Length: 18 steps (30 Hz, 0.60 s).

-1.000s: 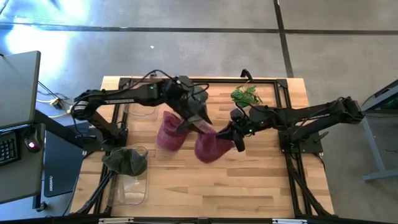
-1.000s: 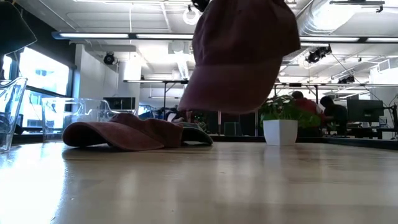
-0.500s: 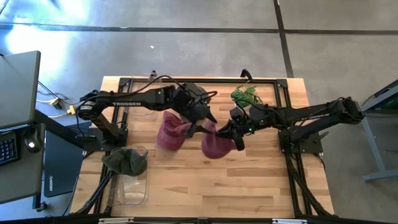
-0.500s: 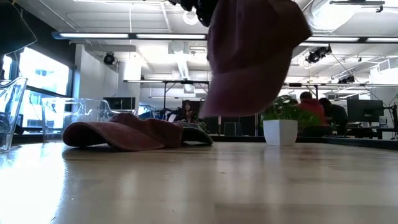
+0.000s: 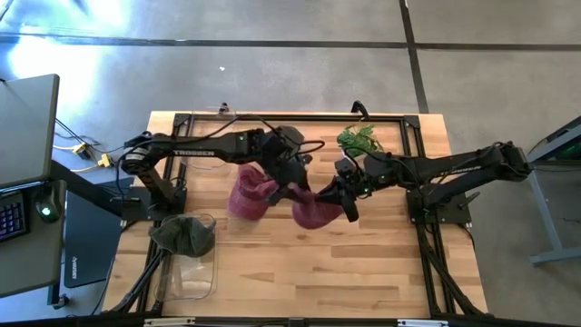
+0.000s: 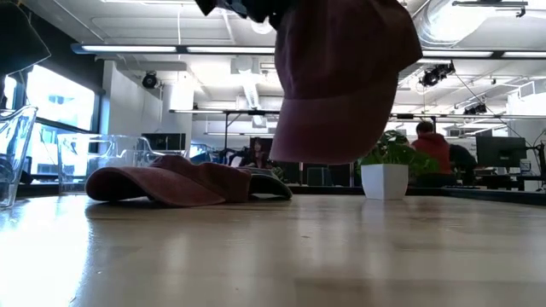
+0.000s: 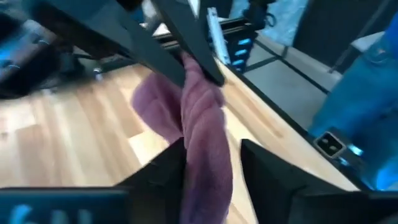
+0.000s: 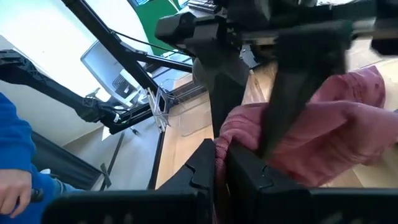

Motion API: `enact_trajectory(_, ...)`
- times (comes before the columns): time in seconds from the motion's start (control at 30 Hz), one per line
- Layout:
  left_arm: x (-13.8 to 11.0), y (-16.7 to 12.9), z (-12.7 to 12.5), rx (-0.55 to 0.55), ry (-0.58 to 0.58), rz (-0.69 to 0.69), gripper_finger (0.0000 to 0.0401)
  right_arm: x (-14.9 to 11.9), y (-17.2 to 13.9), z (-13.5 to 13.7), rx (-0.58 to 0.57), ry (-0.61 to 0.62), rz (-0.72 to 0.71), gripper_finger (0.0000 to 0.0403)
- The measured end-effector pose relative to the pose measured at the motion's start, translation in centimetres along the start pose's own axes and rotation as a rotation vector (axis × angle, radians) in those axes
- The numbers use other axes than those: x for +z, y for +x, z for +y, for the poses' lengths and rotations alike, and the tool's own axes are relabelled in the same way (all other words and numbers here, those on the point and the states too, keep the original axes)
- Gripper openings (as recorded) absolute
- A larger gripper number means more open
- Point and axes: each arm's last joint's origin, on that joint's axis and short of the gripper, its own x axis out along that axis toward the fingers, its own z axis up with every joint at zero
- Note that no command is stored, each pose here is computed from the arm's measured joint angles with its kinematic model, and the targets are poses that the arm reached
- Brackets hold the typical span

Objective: Pick & Place hat
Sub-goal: Put the bottom red cap into the top transparent bin

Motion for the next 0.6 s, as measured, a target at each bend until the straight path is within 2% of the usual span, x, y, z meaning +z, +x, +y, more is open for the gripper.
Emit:
enact_trajectory(0.23, 0.0, -0.2, -0.2, -0.039, -0.002, -0.004, 0.0017, 0.0, 0.0, 0.0, 0.002, -0.021, -0.001, 0.0043)
enact_trajectory(0.3, -0.1, -0.1, -0.2, -0.046, -0.007, 0.002, 0.0009, 0.1, 0.0, -0.1, -0.005, -0.017, -0.006, 0.0055)
enact_trajectory(0.4, -0.2, -0.1, -0.3, -0.049, -0.016, 0.013, 0.0018, 0.6, -0.8, -0.7, -0.012, 0.025, 0.0, 0.0082)
enact_trajectory(0.6, -0.5, -0.1, -0.4, -0.051, -0.054, 0.039, 0.0004, 1.1, -4.2, -1.4, -0.064, 0.113, 0.042, 0.0164)
